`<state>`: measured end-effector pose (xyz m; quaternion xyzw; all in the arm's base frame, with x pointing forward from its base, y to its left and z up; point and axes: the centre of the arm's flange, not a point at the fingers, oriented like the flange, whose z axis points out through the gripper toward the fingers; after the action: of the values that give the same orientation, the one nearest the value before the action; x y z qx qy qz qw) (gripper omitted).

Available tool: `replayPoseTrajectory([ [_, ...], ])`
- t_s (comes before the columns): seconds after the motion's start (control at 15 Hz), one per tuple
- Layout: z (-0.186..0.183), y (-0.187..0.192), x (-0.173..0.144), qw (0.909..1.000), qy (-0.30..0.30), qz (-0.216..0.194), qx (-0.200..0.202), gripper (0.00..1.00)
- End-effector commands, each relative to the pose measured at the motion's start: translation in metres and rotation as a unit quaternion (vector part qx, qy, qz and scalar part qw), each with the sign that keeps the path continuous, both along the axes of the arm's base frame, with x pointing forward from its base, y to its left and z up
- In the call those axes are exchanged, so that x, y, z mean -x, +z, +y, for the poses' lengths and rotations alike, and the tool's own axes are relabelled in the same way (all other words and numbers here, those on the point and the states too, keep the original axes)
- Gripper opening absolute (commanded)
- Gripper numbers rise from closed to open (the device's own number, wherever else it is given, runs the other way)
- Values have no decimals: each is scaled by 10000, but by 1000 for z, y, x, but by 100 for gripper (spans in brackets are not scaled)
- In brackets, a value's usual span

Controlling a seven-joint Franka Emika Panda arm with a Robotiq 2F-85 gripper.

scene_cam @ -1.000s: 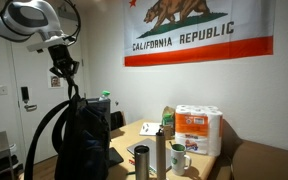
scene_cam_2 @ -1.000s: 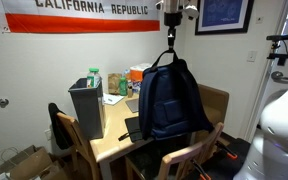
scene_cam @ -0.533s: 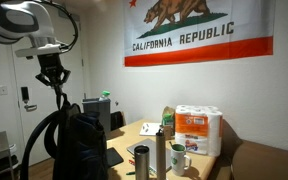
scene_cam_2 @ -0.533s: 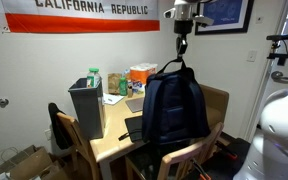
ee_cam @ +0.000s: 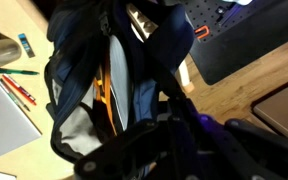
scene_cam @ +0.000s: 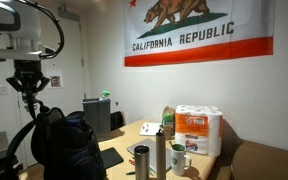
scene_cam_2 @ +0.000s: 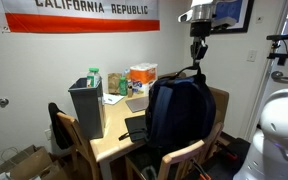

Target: Move the backpack from the table to the seat of the chair

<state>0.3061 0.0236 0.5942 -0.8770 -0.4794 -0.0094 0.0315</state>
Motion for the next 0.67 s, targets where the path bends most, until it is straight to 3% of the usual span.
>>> replayPoseTrajectory([
  [0.0, -14, 20, 41, 9981, -283, 269, -478, 2],
  [0.2, -17, 1, 39, 9967, -378, 599, -402, 2],
  [0.6, -10, -74, 23, 9925, -304, 1182, 6, 2],
])
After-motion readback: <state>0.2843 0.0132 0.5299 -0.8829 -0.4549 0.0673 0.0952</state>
